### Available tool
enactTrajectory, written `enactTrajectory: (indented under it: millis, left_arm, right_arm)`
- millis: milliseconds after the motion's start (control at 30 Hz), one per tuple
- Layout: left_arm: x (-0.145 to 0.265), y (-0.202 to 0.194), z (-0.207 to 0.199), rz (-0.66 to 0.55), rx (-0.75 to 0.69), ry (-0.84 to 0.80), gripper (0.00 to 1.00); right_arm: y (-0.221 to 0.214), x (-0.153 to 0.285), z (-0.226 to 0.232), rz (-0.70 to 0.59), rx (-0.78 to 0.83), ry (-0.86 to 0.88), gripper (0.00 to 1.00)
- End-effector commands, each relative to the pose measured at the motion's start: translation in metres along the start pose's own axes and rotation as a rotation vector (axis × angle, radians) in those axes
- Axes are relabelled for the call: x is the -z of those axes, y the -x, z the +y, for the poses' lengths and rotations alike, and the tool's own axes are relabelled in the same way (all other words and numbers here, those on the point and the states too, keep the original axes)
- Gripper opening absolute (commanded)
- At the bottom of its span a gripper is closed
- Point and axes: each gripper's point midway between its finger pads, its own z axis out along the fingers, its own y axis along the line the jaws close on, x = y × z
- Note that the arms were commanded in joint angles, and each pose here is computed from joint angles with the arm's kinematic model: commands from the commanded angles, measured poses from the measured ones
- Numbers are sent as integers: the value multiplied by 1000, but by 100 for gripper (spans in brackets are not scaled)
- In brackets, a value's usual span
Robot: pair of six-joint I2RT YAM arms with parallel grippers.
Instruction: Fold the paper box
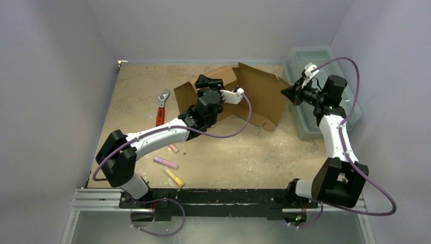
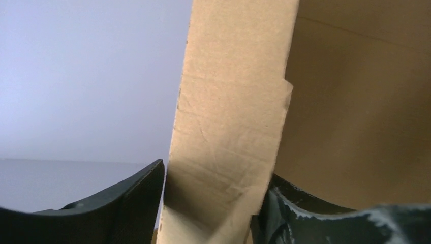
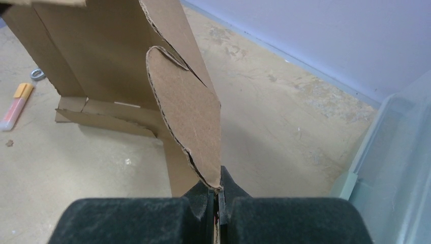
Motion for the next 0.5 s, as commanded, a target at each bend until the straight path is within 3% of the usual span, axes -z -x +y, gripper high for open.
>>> enactTrajectory:
  millis: [0,200,300,467]
  left_arm:
    - [-2,5,34,-9,62,104,49]
    - [0,9,42,-31,79,82,14]
    - [4,13,48,-51,97,49,1]
    - [9,21,59,-80,187,-10,0]
  right_arm:
    - [1,-1,-1,8,3,16,0]
    - [3,-1,1,8,2,25,0]
    - [4,-1,3,4,0,38,0]
    - [9,-2,5,-4,-12,56,2]
